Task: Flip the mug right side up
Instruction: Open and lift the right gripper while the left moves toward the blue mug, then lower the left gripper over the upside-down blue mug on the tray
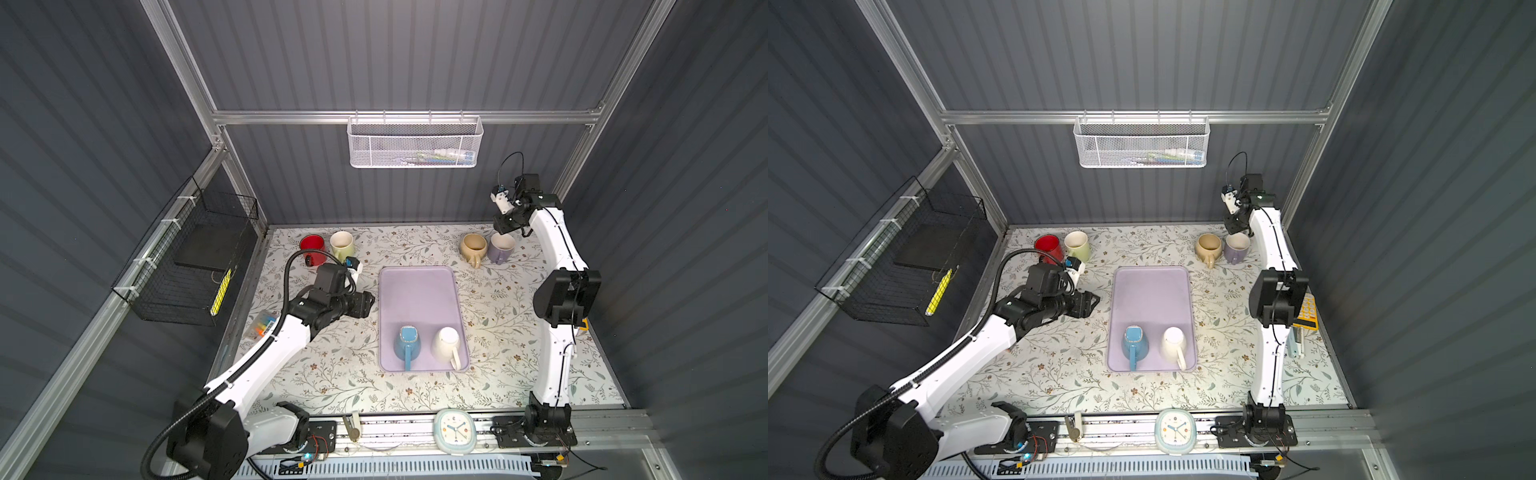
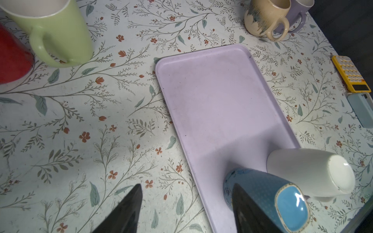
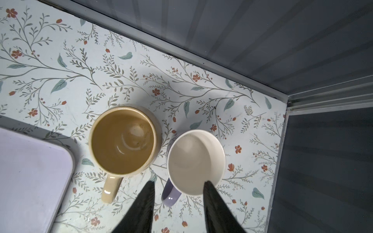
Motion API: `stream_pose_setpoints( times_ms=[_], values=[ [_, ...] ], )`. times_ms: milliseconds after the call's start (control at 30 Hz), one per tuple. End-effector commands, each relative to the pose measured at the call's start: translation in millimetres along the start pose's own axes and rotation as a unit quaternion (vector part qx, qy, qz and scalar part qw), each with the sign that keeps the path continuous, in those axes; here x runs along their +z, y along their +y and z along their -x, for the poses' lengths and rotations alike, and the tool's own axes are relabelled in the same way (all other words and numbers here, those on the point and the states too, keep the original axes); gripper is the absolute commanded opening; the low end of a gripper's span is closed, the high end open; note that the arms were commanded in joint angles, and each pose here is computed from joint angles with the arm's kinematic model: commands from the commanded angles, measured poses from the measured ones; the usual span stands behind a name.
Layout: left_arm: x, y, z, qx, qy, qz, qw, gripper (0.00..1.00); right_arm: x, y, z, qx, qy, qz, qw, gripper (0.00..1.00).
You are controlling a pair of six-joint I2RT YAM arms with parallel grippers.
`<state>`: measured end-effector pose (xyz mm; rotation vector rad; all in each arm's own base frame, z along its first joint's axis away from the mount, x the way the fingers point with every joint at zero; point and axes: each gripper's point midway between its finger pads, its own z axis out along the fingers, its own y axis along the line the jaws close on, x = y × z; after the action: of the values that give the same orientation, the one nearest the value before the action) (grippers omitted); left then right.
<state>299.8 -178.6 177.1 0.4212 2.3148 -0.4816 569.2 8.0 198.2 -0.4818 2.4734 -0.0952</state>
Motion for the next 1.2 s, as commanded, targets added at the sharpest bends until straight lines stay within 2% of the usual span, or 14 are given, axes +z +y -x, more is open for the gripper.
stream_pose_setpoints(
  times_ms=[0,100,300,533,767,933,1167],
  values=[
    [-3.2,-4.3,-1.0,-0.019,-0.034,-0.016,0.999,0.71,-21.6,27.5,-0.4,0.014,0.005,-0.006,1.0,0.43],
    [-0.8,-13.7,-6.5,-0.028,-0.031,-0.046,0.998,0.71,-37.0,51.6,-0.6,0.021,-0.023,-0.016,0.999,0.44],
    [-3.5,-22.6,-13.8,-0.001,-0.016,-0.053,0.998,0.71,-86.6,86.9,-22.7,0.054,-0.079,-0.017,0.995,0.49],
    [-8.6,-40.9,-25.9,0.002,-0.006,-0.074,0.997,0.72,-131.4,115.4,-45.8,0.109,-0.18,0.044,0.977,0.55],
    [-12.9,-61.7,-45.8,0.02,0.031,-0.09,0.995,0.73,-120.9,128.5,-47.2,0.126,-0.187,0.081,0.971,0.57],
    [-26.2,-62.2,-47.6,0.009,0.028,-0.084,0.996,0.73,-107.8,138.2,-39.0,0.13,-0.193,0.112,0.966,0.57],
    [-29.6,-68.3,-75.5,-0.02,0.055,-0.081,0.995,0.73,-91.2,144.8,-34.7,0.132,-0.19,0.132,0.964,0.58]
  ],
)
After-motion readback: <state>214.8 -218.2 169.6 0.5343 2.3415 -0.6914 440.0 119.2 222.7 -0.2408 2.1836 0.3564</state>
